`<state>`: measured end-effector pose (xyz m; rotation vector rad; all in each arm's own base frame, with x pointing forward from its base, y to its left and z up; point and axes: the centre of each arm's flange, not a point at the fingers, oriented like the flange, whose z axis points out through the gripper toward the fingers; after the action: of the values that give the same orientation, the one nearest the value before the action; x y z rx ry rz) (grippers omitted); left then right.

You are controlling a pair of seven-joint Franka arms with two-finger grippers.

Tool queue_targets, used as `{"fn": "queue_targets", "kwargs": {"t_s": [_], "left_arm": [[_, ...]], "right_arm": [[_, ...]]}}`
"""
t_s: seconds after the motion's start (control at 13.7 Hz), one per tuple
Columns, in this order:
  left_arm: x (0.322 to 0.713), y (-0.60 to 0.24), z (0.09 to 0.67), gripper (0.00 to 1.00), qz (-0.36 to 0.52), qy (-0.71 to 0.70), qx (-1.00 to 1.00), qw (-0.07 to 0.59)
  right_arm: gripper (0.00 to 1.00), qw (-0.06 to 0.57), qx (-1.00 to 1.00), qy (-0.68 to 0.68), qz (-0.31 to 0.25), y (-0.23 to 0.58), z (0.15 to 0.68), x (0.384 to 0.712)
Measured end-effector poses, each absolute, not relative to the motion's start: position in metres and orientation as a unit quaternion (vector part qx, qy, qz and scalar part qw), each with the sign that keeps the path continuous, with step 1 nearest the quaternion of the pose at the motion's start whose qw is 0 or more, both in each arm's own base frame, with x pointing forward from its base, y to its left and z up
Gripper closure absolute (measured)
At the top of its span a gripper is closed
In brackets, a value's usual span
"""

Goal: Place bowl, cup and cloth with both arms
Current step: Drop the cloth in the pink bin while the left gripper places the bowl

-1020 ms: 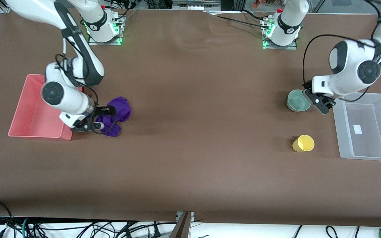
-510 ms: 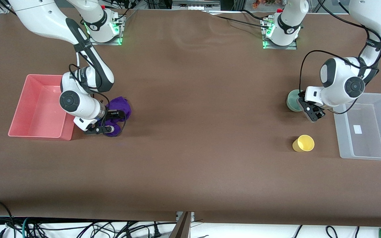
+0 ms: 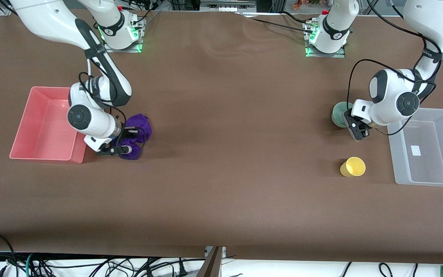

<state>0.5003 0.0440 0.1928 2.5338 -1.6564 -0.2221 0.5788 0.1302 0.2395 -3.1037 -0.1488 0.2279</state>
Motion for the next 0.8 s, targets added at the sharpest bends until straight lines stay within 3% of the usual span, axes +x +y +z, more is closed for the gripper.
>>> {"fn": "queue_targets", "kwargs": {"t_s": [0.07,0.29,0.44,0.66,0.8], "left_arm": [[0.503,0.044,0.196,0.97,-0.069,-0.553,0.829,0.051],[0.529,0.050,0.226,0.97,-0.069,-0.559,0.825,0.047],[0.558,0.060,0.277,0.97,-0.094,-0.554,0.825,0.058],[0.598,0.101,0.362,0.97,-0.113,-0.575,0.810,0.015],[0.610,0.157,0.382,0.97,-0.108,-0.590,0.800,-0.001]], "right_arm": [[0.98,0.010,-0.996,-0.045,0.074,0.123,0.265,0.586],[0.98,-0.001,-0.995,-0.041,0.093,0.089,0.369,0.602],[0.98,-0.005,-0.993,-0.051,0.108,0.055,0.425,0.604],[0.98,-0.016,-0.988,-0.073,0.134,-0.031,0.451,0.599],[0.98,-0.008,-0.985,-0.070,0.159,-0.098,0.439,0.587]]}}
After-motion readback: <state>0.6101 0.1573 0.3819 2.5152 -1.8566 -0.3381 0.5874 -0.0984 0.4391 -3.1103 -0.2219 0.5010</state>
